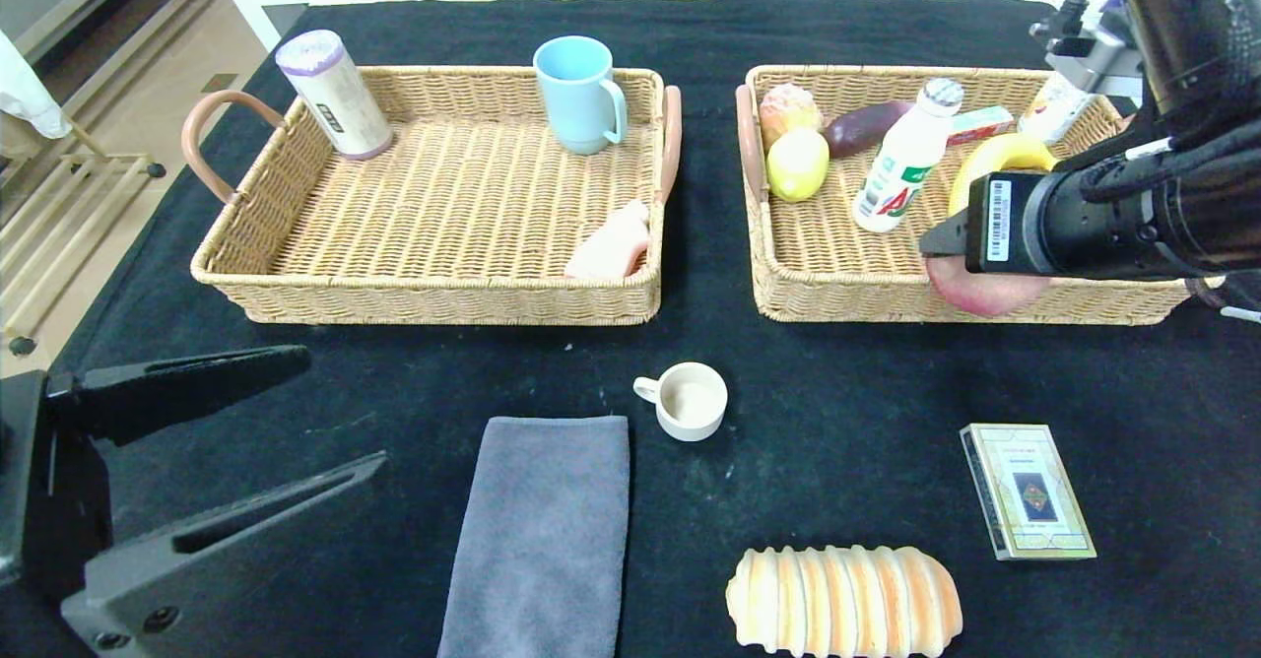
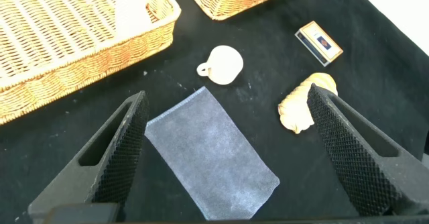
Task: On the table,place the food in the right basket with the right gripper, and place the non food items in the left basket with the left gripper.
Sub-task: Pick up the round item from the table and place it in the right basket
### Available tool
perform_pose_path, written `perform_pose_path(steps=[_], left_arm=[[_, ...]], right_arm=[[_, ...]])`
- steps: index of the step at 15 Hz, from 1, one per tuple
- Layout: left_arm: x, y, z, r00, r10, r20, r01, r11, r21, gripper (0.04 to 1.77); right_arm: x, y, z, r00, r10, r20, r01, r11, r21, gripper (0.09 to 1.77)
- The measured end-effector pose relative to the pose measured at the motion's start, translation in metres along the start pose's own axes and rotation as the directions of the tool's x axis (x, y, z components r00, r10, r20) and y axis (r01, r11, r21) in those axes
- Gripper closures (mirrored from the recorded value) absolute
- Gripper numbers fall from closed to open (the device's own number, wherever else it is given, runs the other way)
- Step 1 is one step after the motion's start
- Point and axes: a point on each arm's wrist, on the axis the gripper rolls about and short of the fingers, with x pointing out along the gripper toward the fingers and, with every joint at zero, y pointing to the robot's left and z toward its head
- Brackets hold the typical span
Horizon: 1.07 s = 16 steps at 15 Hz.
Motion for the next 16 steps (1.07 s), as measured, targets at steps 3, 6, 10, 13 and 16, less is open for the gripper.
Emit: perform_pose_path(steps=[3,6,10,13,16], left_arm=[[0.0,0.0,0.0,1.0,0.0,0.0,0.0,1.0,0.0,0.09],[0.0,0.0,0.0,1.0,-0.001,-0.001,0.001,1.0,0.001,0.09],[0.0,0.0,0.0,1.0,-0.001,-0.001,0.001,1.0,0.002,0.09],[0.0,0.0,0.0,1.0,-0.001,0.0,0.001,1.0,0.005,0.09],[-0.001,-0.001,0.0,1.0,-0.001,0.003,0.001,1.0,0.009,0.09]], right_arm=[[0.01,-0.016,0.01,0.998,-0.058,0.021,0.058,0.998,-0.018,0.72],[0.021,-0.026,0.021,0.994,-0.097,0.05,0.097,0.995,-0.012,0.72],[0.041,-0.035,0.036,0.985,-0.141,0.101,0.14,0.99,0.014,0.72],[0.057,-0.038,0.042,0.978,-0.155,0.141,0.151,0.988,0.037,0.72],[0.067,-0.037,0.042,0.977,-0.162,0.14,0.159,0.987,0.034,0.72]])
